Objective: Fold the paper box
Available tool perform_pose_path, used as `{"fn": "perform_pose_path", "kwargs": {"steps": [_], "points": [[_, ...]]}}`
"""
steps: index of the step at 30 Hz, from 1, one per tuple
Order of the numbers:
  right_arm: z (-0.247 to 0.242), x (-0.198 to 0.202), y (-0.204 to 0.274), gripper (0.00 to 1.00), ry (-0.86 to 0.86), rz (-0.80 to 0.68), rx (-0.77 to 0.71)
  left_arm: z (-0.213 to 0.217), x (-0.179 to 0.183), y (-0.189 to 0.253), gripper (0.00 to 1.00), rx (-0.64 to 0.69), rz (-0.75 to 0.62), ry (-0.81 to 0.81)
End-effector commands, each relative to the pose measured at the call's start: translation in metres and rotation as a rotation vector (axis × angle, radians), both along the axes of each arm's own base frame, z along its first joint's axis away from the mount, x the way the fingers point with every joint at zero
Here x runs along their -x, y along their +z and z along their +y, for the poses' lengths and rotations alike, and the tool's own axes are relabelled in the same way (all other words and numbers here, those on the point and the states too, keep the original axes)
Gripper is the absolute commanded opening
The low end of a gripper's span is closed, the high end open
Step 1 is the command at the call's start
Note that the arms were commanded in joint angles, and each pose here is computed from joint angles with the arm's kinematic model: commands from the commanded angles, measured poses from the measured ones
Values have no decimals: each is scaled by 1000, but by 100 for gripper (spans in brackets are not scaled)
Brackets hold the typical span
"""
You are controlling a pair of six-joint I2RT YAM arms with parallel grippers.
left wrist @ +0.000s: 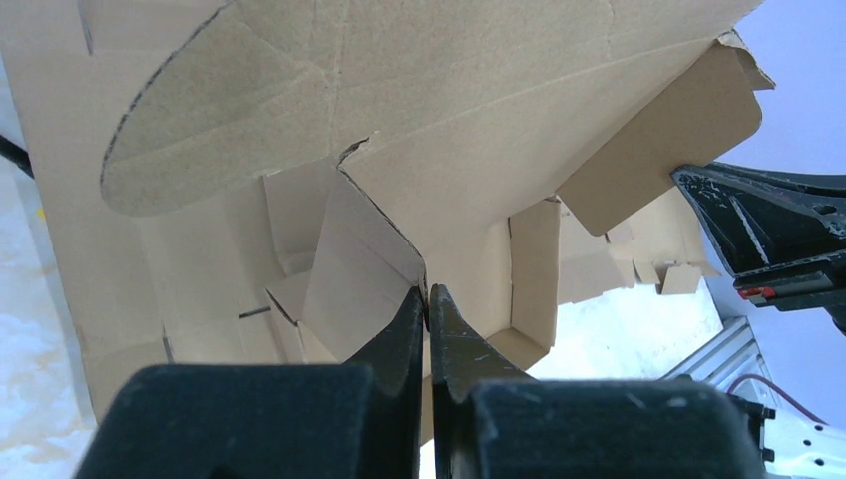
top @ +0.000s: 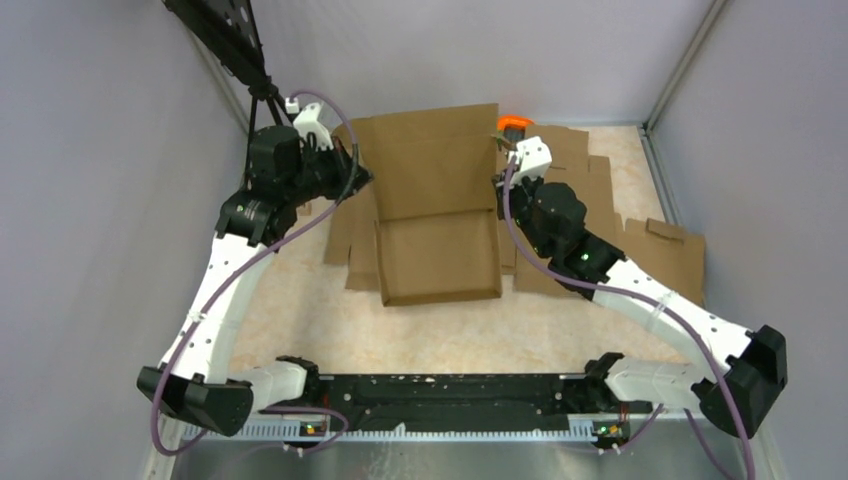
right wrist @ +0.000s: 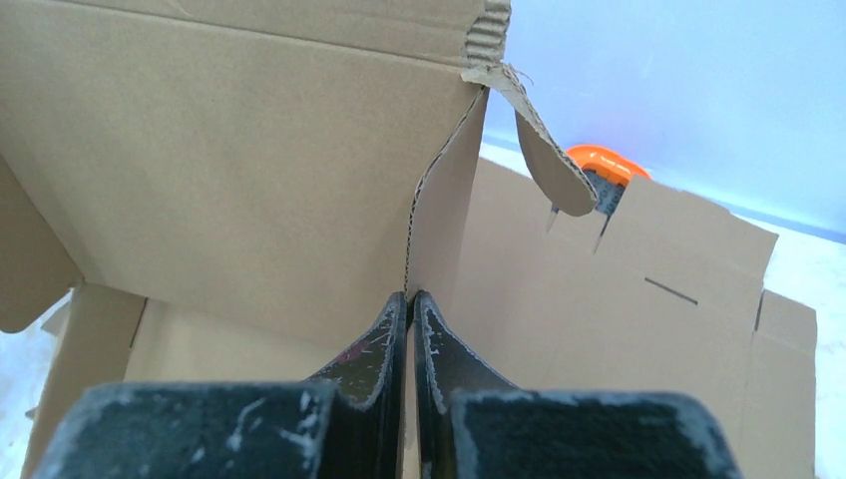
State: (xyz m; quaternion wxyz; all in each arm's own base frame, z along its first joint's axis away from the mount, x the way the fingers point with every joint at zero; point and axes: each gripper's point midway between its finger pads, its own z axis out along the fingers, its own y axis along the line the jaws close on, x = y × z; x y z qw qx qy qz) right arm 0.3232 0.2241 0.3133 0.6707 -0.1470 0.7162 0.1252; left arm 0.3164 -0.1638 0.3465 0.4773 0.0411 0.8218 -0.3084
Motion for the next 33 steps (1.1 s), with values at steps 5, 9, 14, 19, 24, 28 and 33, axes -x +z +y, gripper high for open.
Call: {"fn": "perform_pose_path", "kwargs": {"steps": [5,9,14,19,24,28,33], "points": [[20,-37,31,0,78,-64,-62,-9,-48,29,0,-23,-135,1],[18,-58,29,0,47,-88,-73,-15,-74,17,0,-30,-135,1],[16,-75,17,0,44,-97,-73,-14,-91,-6,0,-76,-153,10],[14,-65,-1,0,88,-223,-42,-11,-81,-18,0,-63,-282,6],[12,-58,-24,0,104,-207,-45,-9,-61,-35,0,-75,-294,-22],[8,-47,-34,0,113,-239,-73,-7,-46,-49,0,-74,-300,-38],[0,-34,-50,0,110,-262,-106,-4,-28,-58,0,-75,-298,-44]]}}
